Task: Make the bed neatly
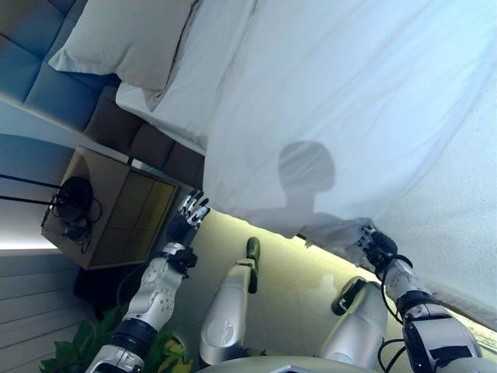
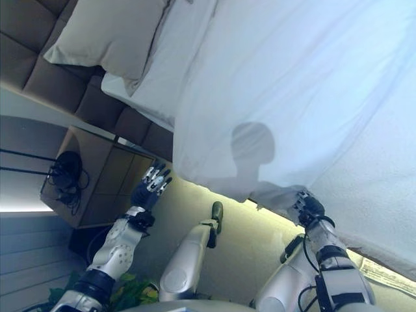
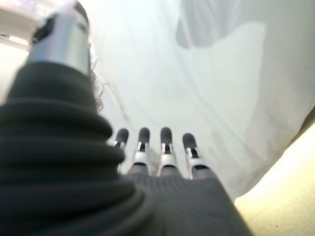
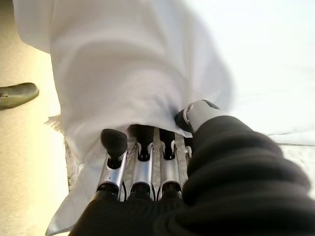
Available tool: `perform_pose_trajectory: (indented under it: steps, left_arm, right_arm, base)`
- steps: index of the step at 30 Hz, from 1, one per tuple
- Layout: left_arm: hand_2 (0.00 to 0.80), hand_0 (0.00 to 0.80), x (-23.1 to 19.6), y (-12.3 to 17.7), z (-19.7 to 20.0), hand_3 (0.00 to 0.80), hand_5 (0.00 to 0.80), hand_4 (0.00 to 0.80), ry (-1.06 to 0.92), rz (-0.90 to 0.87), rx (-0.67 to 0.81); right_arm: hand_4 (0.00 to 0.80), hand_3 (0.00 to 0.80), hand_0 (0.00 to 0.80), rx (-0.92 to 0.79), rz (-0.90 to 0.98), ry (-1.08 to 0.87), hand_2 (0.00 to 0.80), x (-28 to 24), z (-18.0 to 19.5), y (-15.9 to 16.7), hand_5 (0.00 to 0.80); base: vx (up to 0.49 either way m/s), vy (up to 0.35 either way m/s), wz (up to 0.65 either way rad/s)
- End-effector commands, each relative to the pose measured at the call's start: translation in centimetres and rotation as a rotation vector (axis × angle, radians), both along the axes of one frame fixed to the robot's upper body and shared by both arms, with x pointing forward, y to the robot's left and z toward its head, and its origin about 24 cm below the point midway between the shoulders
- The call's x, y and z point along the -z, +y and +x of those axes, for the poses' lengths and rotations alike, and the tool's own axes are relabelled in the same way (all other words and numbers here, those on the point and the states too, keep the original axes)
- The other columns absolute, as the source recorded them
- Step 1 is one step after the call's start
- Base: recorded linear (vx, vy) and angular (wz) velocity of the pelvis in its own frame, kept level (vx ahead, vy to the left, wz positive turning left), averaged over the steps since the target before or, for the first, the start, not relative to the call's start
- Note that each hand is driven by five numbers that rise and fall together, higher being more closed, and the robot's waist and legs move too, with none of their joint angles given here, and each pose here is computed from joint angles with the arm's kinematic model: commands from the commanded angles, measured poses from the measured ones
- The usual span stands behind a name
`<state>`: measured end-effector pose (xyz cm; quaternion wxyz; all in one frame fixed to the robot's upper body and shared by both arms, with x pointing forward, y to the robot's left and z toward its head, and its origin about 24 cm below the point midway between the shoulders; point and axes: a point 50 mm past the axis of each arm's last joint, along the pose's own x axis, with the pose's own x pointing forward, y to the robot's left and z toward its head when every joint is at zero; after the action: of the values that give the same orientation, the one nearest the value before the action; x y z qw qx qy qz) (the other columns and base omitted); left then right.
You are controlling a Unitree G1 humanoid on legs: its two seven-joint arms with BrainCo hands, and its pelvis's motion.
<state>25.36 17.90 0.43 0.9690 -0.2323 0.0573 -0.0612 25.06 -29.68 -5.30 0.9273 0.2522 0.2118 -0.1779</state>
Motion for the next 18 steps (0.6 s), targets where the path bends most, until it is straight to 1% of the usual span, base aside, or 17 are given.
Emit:
perform_pose_trajectory:
  steps: [1,5,11,15,18]
  left_arm:
    - [0.0,0.0,-3.2,1.7,1.0,0.0,0.0,0.0,-0.173,0.004,-0.07]
    - [0.0,0.0,-3.4,3.2,0.9,0.0,0.0,0.0,-0.193,0.027,-0.105]
    - [0.0,0.0,-3.4,4.9,0.9,0.0,0.0,0.0,-0.211,0.067,-0.15]
    - [0.0,0.0,-3.4,5.5,1.0,0.0,0.0,0.0,-0.217,0.082,-0.172]
    - [0.0,0.0,-3.4,5.6,1.1,0.0,0.0,0.0,-0.222,0.083,-0.177]
  right_arm:
    - [0.8,0.8,0.8,0.078,-0.012,-0.155,0.8,-1.5,-0.3,-1.7,0.8]
    - [0.8,0.8,0.8,0.138,-0.016,-0.141,0.8,-0.5,-2.5,-2.6,0.8]
    - [0.8,0.8,0.8,0.281,0.018,-0.01,0.8,2.1,-6.6,-3.9,0.8]
    - [0.8,0.8,0.8,0.316,0.065,0.092,0.8,4.0,-9.1,-3.6,0.8]
    - [0.8,0.8,0.8,0.296,0.098,0.148,0.8,5.0,-10.0,-2.9,0.8]
  base:
    - [-0.022,-0.109,-0.05]
    - [-0.033,-0.096,-0.08]
    - [-0.022,-0.092,-0.05]
    - [-0.015,-0.063,-0.05]
    - [-0.027,-0.02,-0.02]
